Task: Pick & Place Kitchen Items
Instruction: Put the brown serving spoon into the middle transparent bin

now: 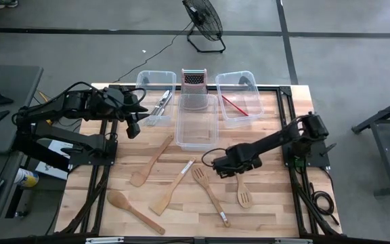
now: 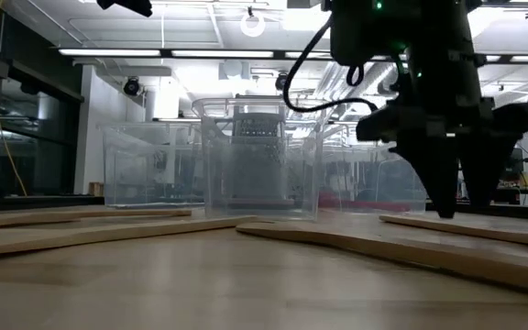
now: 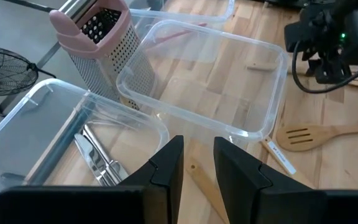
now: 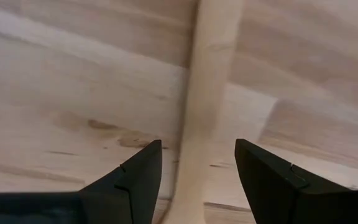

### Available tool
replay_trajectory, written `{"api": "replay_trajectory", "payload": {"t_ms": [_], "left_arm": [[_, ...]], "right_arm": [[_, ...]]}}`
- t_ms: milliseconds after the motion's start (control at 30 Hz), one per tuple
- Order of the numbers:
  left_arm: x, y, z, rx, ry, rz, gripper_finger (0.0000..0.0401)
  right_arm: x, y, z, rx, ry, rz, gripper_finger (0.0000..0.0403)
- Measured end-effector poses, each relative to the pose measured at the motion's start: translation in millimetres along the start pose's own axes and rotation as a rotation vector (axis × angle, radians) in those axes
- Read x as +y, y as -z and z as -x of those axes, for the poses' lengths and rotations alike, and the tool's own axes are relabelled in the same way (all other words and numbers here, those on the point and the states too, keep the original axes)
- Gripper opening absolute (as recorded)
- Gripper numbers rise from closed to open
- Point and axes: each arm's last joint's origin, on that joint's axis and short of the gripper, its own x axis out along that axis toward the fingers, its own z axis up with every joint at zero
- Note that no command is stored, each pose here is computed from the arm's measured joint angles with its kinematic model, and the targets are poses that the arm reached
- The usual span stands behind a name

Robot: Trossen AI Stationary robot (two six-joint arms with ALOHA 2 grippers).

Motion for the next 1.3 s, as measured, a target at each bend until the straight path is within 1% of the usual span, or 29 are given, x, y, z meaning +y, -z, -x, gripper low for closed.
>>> {"api": "replay_trajectory", "payload": {"t_ms": [133,367,467,567,767,900,1167,1300], "left_arm": [[0.0,0.0,0.0,0.0,0.0,0.0,0.0088],[0.0,0.0,0.0,0.0,0.0,-0.001,0.0088],[0.0,0.0,0.0,0.0,0.0,-0.001,0.0088],[0.0,0.0,0.0,0.0,0.0,-0.001,0.0088],[0.0,0.0,0.0,0.0,0.0,-0.001,0.0088],[0.0,0.0,0.0,0.0,0.0,0.0,0.0088],[0.0,0.0,0.0,0.0,0.0,0.0,0.0088],[0.0,0.0,0.0,0.0,0.0,0.0,0.0088]], "right_arm": [[4.0,4.2,-8.6,0.013,0.009,-0.008,0.0195],[1.4,13.2,-13.8,0.006,0.029,0.002,0.0195],[2.8,20.6,-17.3,0.024,-0.004,0.021,0.0195],[1.6,27.3,-22.5,0.028,-0.034,-0.001,0.0195],[-2.3,32.6,-30.1,0.04,-0.036,-0.014,0.0193],[-1.4,32.7,-30.5,0.048,-0.045,0.004,0.0172],[-0.8,33.0,-31.1,0.059,-0.048,0.01,0.01],[-1.2,33.3,-31.2,0.069,-0.044,0.01,0.0071]]}}
